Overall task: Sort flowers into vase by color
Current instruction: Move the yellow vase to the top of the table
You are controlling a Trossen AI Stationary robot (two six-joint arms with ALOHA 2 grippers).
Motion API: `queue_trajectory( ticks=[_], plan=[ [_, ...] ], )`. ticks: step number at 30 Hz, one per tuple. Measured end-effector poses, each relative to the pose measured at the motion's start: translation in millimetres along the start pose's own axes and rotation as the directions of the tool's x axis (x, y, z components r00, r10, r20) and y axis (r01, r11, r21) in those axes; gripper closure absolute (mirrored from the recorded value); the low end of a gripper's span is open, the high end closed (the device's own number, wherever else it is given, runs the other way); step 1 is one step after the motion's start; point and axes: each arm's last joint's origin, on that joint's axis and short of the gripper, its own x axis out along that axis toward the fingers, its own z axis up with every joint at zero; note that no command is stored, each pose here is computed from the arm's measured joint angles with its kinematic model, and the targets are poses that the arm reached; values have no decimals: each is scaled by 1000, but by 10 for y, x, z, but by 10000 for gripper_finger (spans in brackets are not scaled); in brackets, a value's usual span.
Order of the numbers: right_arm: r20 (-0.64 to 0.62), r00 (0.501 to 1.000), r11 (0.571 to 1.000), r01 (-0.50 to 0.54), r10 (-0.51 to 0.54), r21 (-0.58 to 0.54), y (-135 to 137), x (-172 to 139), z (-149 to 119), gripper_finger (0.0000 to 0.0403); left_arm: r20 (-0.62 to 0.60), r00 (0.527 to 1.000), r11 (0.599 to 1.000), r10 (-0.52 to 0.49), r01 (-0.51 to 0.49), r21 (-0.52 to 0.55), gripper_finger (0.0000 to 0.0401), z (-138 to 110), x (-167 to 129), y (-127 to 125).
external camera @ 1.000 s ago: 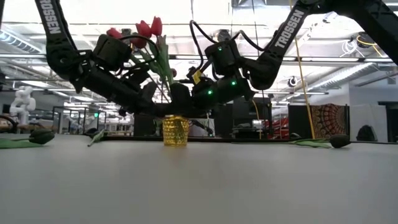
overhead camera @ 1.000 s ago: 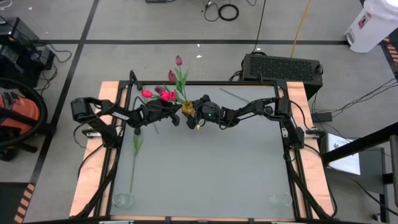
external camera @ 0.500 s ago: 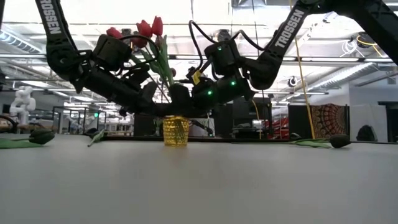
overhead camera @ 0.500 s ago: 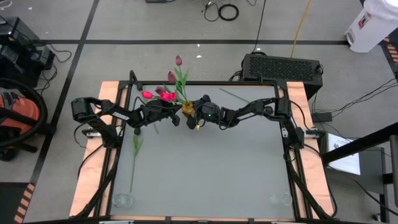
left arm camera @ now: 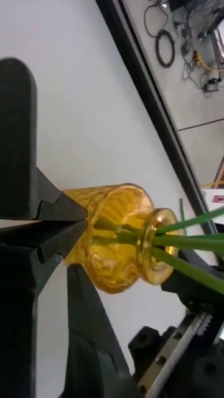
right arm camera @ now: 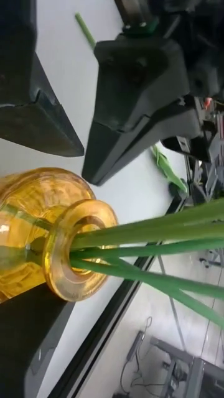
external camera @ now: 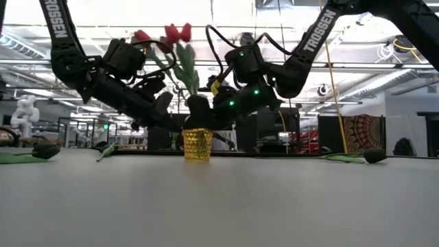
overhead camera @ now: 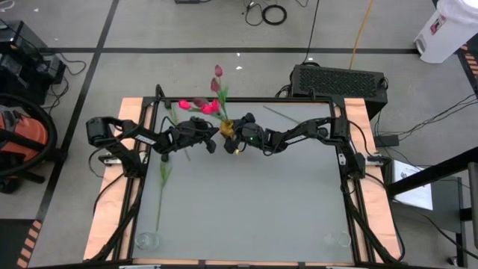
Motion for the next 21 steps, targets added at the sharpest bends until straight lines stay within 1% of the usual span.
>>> queue_trajectory(
  ticks=[12, 17, 21],
  plan=[
    [-4, 999, 999, -46, 46, -1, 40, -10, -5, 76, 3, 1000, 1000, 0, 0, 9, 401, 5, -2, 0],
    [-8, 998, 998, -59, 59, -12, 94, -28, -17, 76, 21, 1000, 1000, 13, -13, 25, 401, 42, -23, 1],
    [-12, 995, 995, -98, 98, -21, 167, -53, -27, 76, 50, 998, 999, 31, -33, 26, 401, 84, -34, 6]
  ],
)
